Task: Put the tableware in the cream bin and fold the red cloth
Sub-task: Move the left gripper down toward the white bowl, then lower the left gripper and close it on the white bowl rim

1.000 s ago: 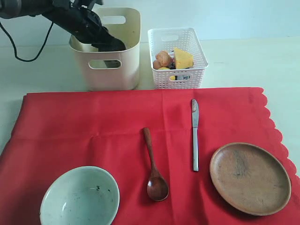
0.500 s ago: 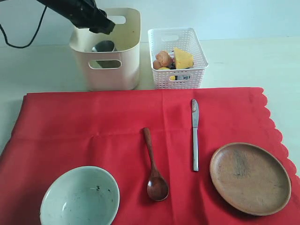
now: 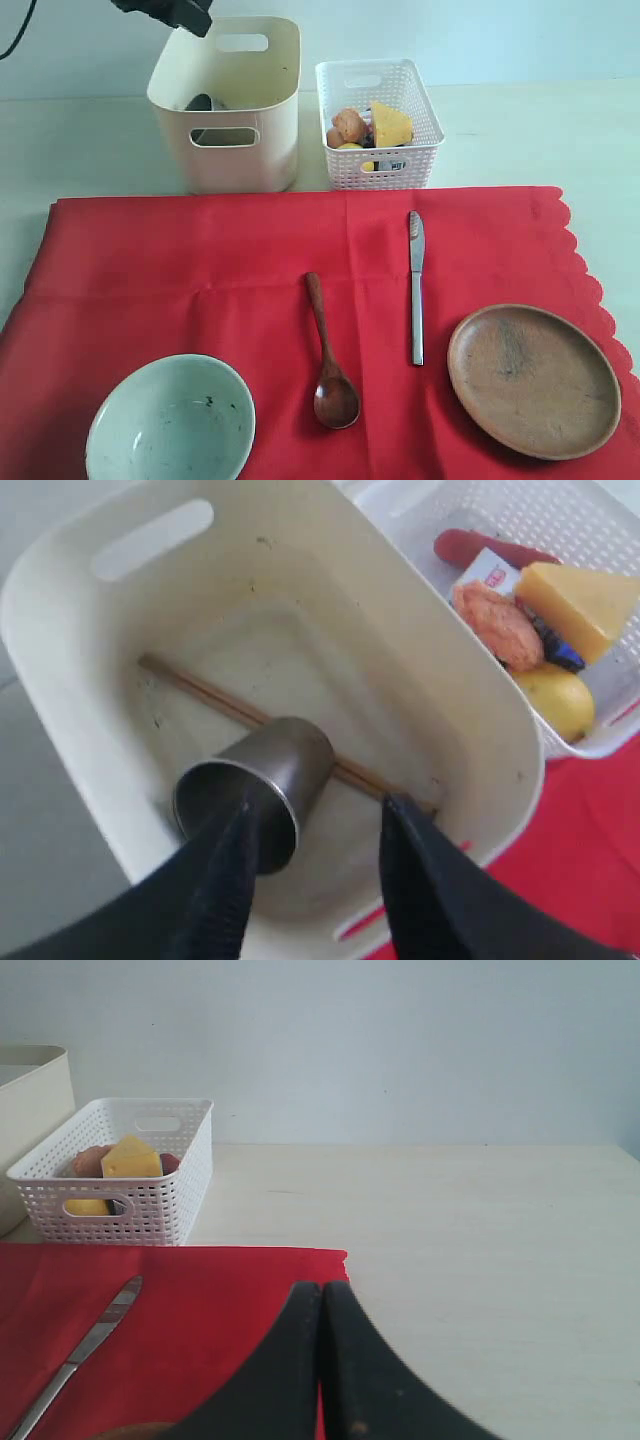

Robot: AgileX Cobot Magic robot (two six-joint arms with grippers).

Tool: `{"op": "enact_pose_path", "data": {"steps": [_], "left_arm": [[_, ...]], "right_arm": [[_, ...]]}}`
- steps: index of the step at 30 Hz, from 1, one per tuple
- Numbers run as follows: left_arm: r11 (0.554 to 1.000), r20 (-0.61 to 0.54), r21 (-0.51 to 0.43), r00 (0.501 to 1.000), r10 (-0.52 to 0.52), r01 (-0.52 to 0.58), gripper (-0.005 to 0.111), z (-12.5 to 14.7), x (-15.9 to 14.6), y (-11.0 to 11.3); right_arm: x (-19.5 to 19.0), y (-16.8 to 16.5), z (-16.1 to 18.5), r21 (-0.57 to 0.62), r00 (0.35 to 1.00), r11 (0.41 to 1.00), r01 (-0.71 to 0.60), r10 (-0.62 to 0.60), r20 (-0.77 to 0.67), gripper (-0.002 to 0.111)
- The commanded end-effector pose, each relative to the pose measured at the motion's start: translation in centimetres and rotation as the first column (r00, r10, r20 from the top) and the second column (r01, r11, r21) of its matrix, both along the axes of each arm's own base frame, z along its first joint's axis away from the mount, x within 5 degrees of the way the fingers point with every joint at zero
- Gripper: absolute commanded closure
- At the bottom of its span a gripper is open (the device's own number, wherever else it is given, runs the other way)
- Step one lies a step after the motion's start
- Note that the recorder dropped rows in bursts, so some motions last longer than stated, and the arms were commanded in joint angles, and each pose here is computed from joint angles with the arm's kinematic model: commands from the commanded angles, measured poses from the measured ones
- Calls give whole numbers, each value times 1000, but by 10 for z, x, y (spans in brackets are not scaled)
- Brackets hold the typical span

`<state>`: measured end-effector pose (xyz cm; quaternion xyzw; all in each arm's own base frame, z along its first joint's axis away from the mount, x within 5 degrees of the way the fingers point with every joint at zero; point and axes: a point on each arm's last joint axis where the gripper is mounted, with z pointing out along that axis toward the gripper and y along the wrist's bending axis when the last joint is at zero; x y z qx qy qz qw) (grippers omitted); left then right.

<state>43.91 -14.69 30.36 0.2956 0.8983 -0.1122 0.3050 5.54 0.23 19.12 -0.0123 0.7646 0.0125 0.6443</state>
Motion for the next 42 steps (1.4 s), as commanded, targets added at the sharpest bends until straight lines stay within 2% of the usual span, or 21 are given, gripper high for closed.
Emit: {"op": "enact_pose_path", "data": {"steps": [1, 4, 13, 18, 25, 32, 35, 40, 42], "left_arm": [[1000, -119, 8, 993, 21, -20, 66, 13, -19, 4], [1000, -220, 16, 975, 7, -4, 66, 20, -34, 6], [1000, -289, 14, 957, 27, -24, 66, 24, -80, 18], [998, -398, 56, 917, 34, -12, 66, -2, -116, 28], [996, -516, 94, 855, 41, 8, 66, -39, -150, 38], [1000, -584, -17, 811, -30, 25, 66, -62, -184, 36], [999, -587, -30, 808, -54, 45, 66, -72, -195, 38], [999, -590, -19, 807, -40, 35, 66, -91, -206, 42], [999, -587, -17, 808, -43, 40, 62, -97, -209, 43]], "right_arm": [[0, 0, 0, -1, 1000, 1000, 4, -4, 14, 108], [0, 0, 0, -1, 1000, 1000, 4, -4, 14, 108], [0, 0, 0, -1, 1000, 1000, 4, -4, 14, 108], [0, 0, 0, -1, 1000, 1000, 4, -4, 14, 108], [0, 0, 0, -1, 1000, 1000, 4, -4, 14, 108], [0, 0, 0, -1, 1000, 1000, 4, -4, 14, 108], [0, 0, 0, -1, 1000, 1000, 4, -4, 14, 108], [0, 0, 0, -1, 1000, 1000, 4, -4, 14, 108], [0, 0, 0, -1, 1000, 1000, 4, -4, 14, 108]]}}
